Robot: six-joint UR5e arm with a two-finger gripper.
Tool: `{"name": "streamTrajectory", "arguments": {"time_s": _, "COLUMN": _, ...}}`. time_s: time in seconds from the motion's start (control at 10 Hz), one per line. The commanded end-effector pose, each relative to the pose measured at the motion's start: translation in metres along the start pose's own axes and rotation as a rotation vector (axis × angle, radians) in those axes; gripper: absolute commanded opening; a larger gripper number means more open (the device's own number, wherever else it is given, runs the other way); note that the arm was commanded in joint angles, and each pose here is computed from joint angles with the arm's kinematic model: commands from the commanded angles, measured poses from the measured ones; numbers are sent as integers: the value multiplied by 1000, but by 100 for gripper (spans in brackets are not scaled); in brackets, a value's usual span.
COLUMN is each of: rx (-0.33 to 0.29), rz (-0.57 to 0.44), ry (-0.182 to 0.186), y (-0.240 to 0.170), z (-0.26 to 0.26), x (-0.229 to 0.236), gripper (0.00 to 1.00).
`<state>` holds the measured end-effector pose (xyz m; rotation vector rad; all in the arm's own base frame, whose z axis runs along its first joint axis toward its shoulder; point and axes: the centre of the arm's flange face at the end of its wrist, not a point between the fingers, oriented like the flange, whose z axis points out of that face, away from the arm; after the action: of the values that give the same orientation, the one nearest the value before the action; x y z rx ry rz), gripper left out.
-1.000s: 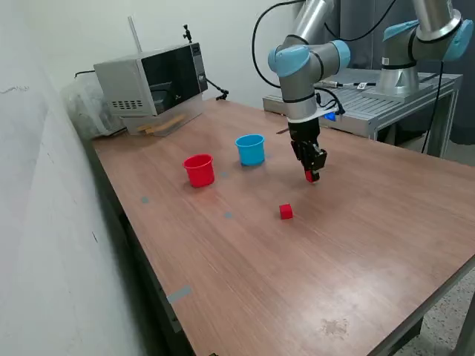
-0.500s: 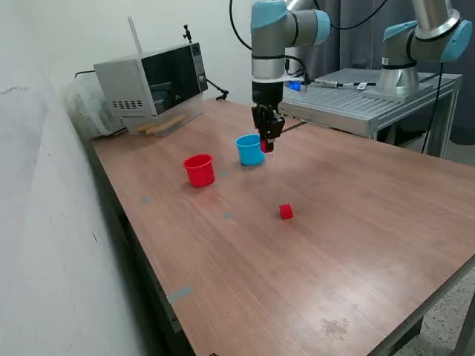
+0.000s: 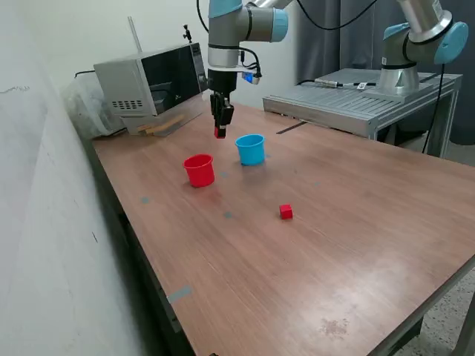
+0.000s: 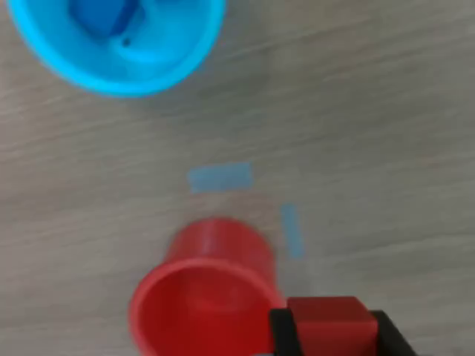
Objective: Place red objects in the red bin, and blue objects in the blue bin.
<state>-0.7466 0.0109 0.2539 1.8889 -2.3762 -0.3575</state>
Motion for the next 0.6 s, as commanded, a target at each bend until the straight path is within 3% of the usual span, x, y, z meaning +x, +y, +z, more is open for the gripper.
{"name": "streamTrajectory", "arguments": {"time_s": 0.0, "rx": -5, "rz": 20, "ry": -12, "y": 27, "z": 23, "x": -32, "gripper": 0}}
{"name": "streamTrajectory", "arguments": {"time_s": 0.5, "rx": -9, "rz": 16, "ry": -12, "y": 44, "z": 48, "x": -30, "gripper": 0}}
